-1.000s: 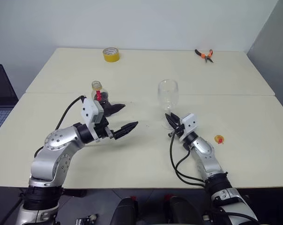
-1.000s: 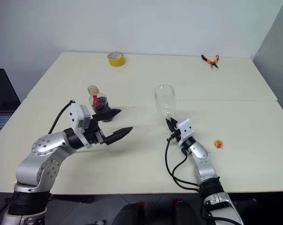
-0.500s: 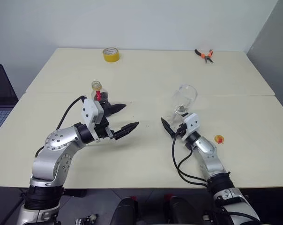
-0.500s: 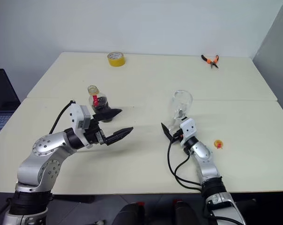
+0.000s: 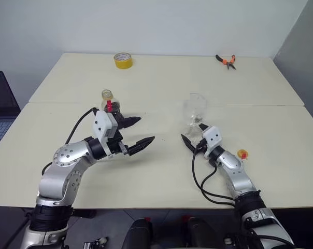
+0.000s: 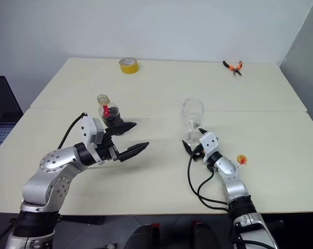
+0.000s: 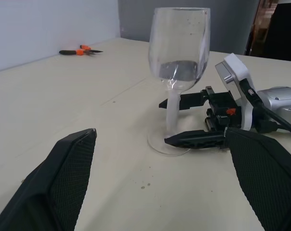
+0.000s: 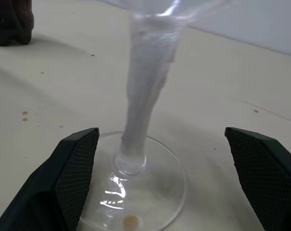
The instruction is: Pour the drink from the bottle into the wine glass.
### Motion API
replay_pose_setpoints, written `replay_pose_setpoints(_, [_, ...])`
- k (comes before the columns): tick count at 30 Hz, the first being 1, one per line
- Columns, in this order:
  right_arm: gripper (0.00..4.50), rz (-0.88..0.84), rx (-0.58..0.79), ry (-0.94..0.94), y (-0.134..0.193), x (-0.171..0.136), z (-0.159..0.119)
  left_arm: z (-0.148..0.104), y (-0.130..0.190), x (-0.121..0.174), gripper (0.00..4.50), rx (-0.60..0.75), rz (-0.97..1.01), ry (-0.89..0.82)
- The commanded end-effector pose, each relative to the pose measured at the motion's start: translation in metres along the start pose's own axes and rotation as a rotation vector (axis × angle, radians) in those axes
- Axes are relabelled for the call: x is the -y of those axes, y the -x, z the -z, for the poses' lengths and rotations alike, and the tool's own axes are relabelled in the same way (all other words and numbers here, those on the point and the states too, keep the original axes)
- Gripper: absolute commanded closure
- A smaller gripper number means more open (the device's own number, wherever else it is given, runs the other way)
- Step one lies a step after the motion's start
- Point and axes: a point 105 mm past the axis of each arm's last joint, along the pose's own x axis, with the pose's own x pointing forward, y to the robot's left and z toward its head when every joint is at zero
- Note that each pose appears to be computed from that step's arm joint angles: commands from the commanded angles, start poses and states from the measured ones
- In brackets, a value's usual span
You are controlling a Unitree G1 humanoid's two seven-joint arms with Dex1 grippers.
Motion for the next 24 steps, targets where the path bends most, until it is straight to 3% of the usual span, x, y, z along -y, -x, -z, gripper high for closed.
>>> replay_pose_setpoints(1, [0.03, -0.015, 0.02, -0.004, 0.004, -0.002, -0.007, -0.008, 0.0, -0.003, 0.0, 0.034, -0.02, -0.026])
replay_pose_setpoints(4, [0.03, -0.027, 0.028, -0.016, 0.008, -0.004, -0.013, -0.007, 0.001, -0.003, 0.0, 0.036, -0.035, -0.013])
replay_pose_setpoints(10, [0.03, -0.141, 0.056, -0.063, 0.042, -0.023, -0.05, 0.004, 0.01, -0.008, 0.0, 0.034, -0.171, 0.005])
replay_pose_setpoints(19, [0.03, -0.319, -0.022, -0.089, 0.096, -0.041, -0.086, 0.026, 0.046, -0.036, 0.0, 0.04, -0.636, -0.016])
replay_pose_setpoints(24, [0.03, -0.384, -0.016, -0.133, 0.104, -0.047, -0.104, 0.035, 0.056, -0.057, 0.0, -0.018, -0.849, -0.076])
